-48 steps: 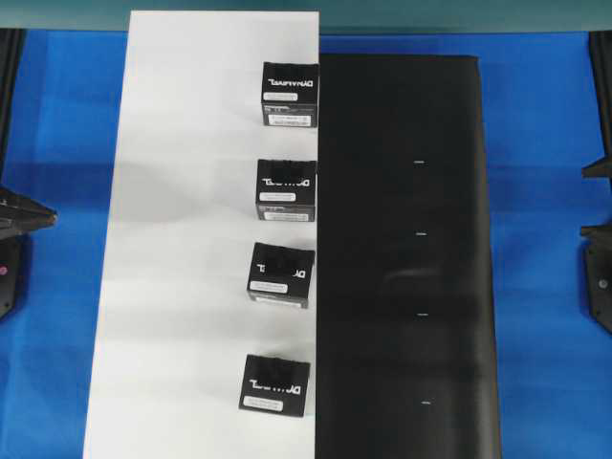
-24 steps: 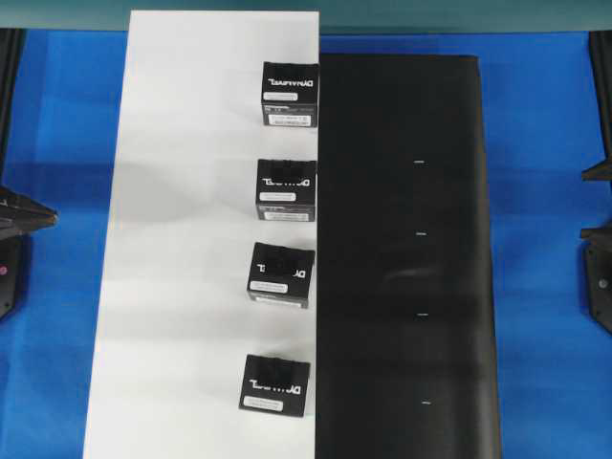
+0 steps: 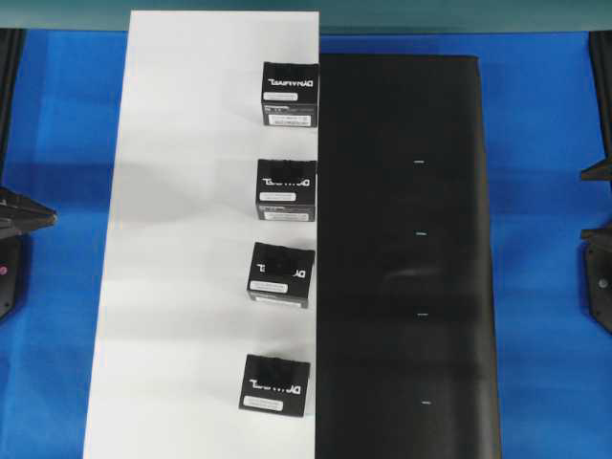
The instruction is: Place the box from the black base onto the white base.
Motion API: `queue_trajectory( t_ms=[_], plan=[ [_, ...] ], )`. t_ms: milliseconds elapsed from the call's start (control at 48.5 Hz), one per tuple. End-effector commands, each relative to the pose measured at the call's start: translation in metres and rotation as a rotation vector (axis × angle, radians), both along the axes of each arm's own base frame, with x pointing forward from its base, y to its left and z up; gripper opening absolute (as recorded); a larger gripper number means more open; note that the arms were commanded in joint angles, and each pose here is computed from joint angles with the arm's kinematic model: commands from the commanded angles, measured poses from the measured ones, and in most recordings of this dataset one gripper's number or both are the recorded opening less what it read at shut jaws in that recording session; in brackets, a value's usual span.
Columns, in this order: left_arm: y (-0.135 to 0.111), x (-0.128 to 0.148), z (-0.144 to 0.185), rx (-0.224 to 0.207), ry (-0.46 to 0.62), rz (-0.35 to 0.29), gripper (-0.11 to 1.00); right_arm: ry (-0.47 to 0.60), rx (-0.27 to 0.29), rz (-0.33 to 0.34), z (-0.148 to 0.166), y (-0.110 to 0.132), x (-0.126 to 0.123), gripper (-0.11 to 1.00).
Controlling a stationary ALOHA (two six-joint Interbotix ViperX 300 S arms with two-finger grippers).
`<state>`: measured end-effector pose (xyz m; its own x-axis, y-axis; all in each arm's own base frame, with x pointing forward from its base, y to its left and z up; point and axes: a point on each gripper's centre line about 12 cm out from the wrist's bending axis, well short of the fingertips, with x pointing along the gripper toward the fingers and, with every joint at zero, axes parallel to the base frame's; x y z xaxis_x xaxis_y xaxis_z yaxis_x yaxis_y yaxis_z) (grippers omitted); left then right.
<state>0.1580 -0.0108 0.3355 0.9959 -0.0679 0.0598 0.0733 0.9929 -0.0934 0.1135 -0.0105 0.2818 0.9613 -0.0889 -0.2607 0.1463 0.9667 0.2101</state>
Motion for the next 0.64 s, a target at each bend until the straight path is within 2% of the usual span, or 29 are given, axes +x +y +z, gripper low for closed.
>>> queue_trajectory(
  t_ms=[0, 619],
  plan=[
    [0.0, 0.001, 0.005, -0.001, -0.012, 0.002, -0.05, -0.017, 0.006, 0.002, 0.003, 0.0, 0.001, 0.99],
    [0.0, 0.006, -0.006, -0.006, 0.007, 0.001, -0.05, -0.016, 0.054, 0.025, -0.005, 0.005, 0.003, 0.99]
  ],
)
